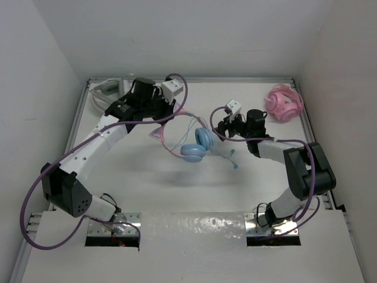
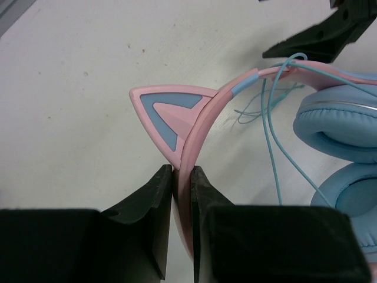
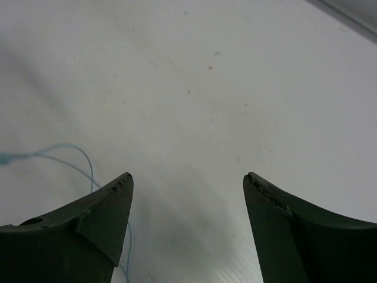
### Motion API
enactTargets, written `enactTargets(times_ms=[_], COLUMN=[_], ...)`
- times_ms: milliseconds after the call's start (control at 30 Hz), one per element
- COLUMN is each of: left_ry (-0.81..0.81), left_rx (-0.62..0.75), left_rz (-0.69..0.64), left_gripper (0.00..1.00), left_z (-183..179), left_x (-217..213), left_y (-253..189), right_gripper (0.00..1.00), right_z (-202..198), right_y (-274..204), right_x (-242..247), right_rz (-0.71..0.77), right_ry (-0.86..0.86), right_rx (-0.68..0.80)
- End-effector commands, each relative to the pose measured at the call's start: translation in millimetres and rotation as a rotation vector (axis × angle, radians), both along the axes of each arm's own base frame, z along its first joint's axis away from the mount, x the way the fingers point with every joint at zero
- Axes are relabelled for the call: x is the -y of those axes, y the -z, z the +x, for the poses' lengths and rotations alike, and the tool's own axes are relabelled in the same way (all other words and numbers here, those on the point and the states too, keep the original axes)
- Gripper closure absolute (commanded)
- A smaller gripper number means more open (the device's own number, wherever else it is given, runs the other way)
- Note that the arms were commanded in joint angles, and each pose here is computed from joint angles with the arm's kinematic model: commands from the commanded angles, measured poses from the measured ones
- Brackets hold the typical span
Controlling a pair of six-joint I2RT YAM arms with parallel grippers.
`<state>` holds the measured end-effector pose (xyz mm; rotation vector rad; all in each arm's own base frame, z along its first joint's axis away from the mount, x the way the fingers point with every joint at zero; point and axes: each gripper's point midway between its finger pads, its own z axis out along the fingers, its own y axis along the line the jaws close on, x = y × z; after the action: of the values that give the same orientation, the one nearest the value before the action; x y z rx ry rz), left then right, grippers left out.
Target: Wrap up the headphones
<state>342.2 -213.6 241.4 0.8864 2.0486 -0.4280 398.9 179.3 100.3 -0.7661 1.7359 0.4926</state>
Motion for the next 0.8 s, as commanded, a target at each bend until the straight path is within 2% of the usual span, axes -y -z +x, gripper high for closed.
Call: enactTargets(times_ms=[0, 133, 333, 467, 767], left_ry=[0.005, 0.006, -0.008, -0.003, 0.004], left_rx=[0.077, 0.085, 0.125, 0.133, 0.146], left_rz=[-0.163, -0.203, -0.228, -0.237, -0.257], left_gripper=[1.00, 1.00, 1.00, 1.00, 1.00], left_z=[4, 4, 9, 10, 7], left_x=[8, 8, 8, 10, 11], left_y=[-64, -82, -106, -112, -126], right_gripper=[0.26, 0.25, 0.23, 0.20, 0.22], right_z=[-8, -16, -40, -37, -36], right_y=[-6, 1, 2, -6, 32], right_x=[5, 14, -5, -8, -32], right_rz=[0.040, 0.034, 0.031, 0.089, 0.057], right_ry=[-0.003, -0.016, -0.215, -0.192, -0.251], right_rx=[0.027, 0.049, 0.172, 0.225, 0.095])
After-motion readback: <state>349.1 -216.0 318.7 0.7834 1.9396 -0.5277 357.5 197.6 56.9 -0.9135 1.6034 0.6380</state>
